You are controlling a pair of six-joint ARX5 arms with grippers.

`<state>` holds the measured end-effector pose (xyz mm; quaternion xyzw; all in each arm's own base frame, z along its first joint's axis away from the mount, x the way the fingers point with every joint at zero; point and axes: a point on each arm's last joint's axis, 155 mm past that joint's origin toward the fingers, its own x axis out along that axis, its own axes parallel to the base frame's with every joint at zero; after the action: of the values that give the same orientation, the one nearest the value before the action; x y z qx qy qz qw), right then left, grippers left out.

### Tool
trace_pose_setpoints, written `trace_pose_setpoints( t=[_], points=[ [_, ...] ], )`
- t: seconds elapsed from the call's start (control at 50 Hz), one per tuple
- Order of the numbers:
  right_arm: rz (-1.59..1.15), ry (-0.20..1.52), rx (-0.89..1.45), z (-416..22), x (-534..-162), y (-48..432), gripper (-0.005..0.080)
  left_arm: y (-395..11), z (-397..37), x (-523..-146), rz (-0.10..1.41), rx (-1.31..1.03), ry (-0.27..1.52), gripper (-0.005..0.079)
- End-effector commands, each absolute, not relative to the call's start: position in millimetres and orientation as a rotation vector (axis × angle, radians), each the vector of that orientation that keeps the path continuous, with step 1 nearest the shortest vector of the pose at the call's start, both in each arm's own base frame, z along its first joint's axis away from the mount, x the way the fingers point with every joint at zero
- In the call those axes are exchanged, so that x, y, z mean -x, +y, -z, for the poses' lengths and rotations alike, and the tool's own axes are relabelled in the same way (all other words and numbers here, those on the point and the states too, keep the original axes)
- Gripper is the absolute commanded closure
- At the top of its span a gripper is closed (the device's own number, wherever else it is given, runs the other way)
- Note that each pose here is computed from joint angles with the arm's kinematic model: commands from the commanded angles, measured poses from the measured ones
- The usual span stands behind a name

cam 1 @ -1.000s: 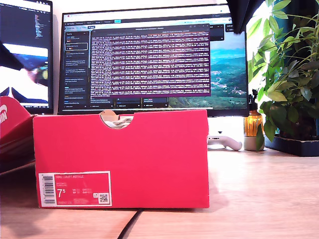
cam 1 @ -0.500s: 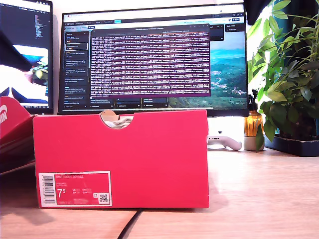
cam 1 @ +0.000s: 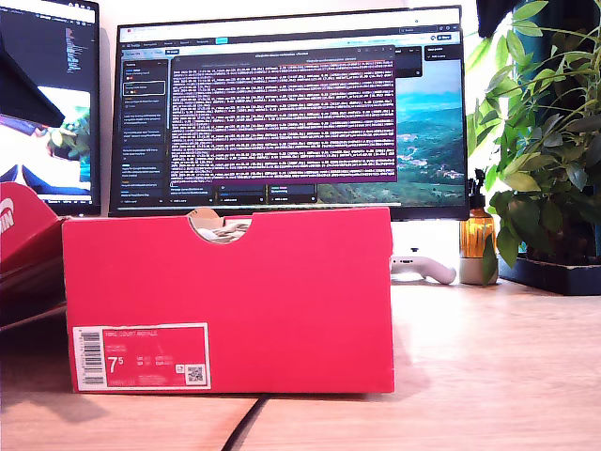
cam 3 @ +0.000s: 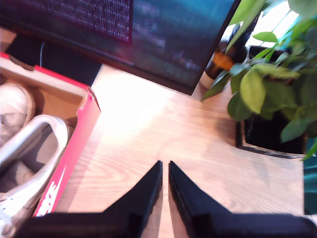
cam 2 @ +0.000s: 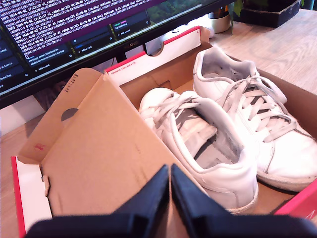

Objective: Pack the white shoes by picking the first shoe and placing it inside the red shoebox, left side, then picking and rotating the second shoe and placing it in the shoebox

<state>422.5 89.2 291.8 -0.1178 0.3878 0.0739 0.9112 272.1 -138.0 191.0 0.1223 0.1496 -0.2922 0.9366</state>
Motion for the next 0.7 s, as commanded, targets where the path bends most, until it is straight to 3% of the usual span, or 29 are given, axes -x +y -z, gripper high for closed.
trace_pose_setpoints(
  t=[0.0,0.68],
  points=[
    [-0.151,0.744,0.235,-300.8,-419.7,87.2,0.0764,-138.5,-195.9,-274.5,0.595,-0.243,0.292,0.0761],
    [-0.069,0.678,0.133,-233.2,-407.2,20.3,0.0764,-115.9,-204.4,-299.6,0.499,-0.146,0.269,0.0761]
  ],
)
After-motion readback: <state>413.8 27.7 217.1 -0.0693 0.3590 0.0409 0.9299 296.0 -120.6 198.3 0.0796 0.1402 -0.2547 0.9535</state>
